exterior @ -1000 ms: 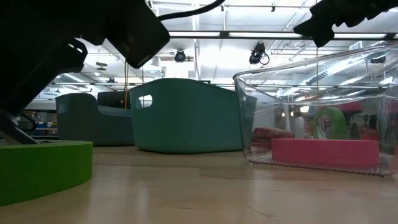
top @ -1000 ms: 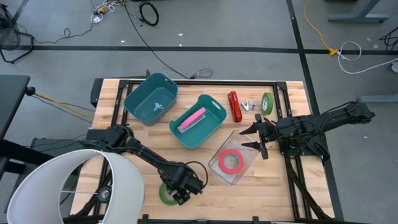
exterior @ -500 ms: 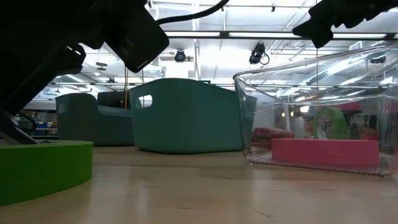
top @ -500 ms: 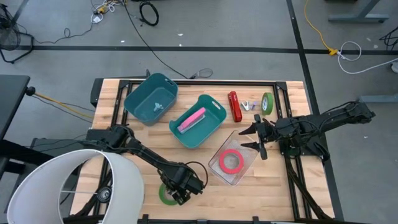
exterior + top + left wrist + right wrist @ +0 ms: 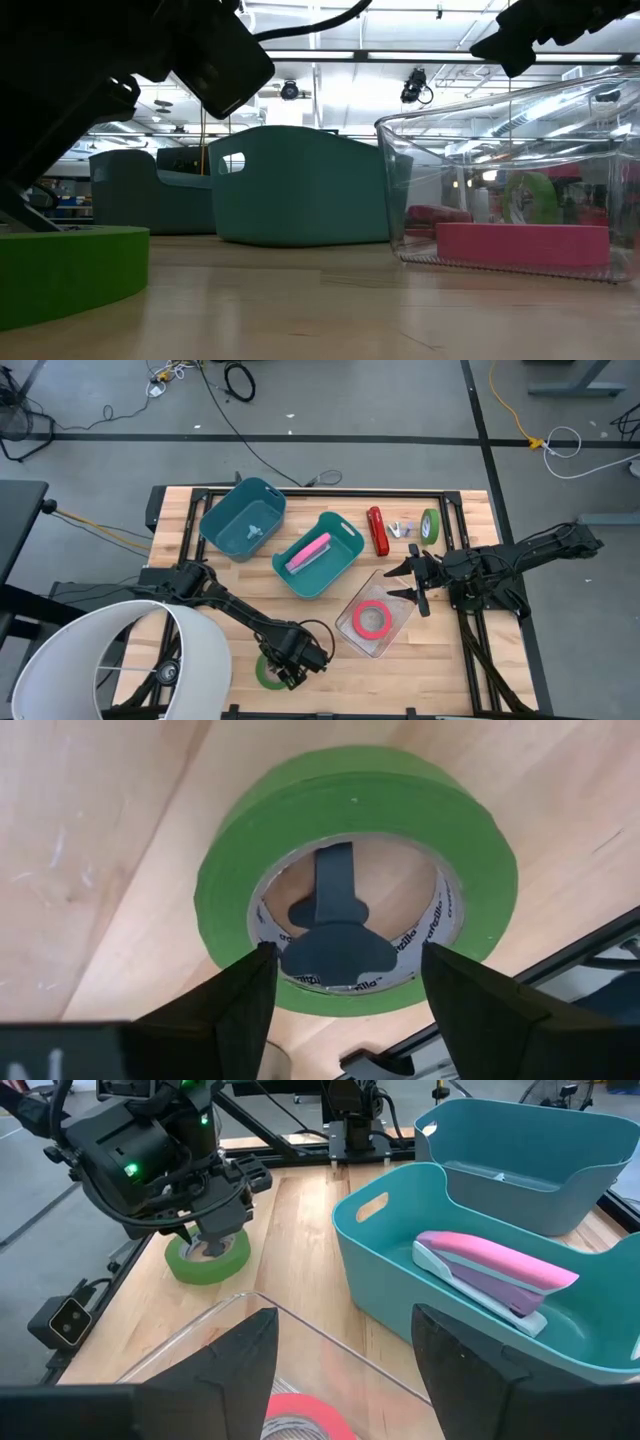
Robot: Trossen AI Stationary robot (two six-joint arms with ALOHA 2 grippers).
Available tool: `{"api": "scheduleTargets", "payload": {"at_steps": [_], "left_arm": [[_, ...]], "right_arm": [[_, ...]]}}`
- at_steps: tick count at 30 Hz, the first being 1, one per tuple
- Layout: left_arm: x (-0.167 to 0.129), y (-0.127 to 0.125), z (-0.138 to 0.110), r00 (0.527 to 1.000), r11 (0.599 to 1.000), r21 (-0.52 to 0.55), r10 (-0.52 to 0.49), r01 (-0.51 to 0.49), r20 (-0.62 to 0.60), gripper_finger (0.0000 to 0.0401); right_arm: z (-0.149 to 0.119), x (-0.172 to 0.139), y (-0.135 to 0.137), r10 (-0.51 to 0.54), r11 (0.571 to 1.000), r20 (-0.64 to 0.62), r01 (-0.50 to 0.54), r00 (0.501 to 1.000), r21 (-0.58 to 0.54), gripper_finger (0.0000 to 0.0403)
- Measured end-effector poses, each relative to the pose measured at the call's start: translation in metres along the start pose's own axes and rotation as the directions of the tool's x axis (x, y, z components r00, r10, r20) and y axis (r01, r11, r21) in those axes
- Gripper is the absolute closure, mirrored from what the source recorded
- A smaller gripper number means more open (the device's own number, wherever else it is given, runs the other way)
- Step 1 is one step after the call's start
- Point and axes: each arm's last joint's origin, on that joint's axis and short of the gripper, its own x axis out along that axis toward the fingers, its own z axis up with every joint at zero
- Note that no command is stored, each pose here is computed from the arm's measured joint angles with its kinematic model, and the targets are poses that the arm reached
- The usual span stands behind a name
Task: Pick and place Stapler, Stapler remover, tape
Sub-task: Put the black staple remover into the blue bin
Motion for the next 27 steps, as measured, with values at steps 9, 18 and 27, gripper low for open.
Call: {"api": "scheduleTargets", "payload": {"at_steps": [9, 18, 27], "left_arm": [[-0.0002, -0.0005, 0.0011, 1.000, 1.000, 0.009, -0.008, 0.008, 0.006, 0.0152], [-0.0005, -0.0002, 0.0019, 1.000, 1.000, 0.001, -0.010, 0.010, 0.005, 0.0188], [-0.0007, 0.0001, 0.0027, 1.000, 1.000, -0.001, -0.011, 0.011, 0.003, 0.0217]], "right_arm": [[0.0000, 0.0000, 0.0000, 0.000, 1.000, 0.000, 0.000, 1.000, 0.000, 0.0172], [0.0000, 0.0000, 0.0000, 0.000, 1.000, 0.000, 0.000, 1.000, 0.000, 0.0172], [0.0000, 0.0000, 0.0000, 0.000, 1.000, 0.000, 0.000, 1.000, 0.000, 0.0172]]}}
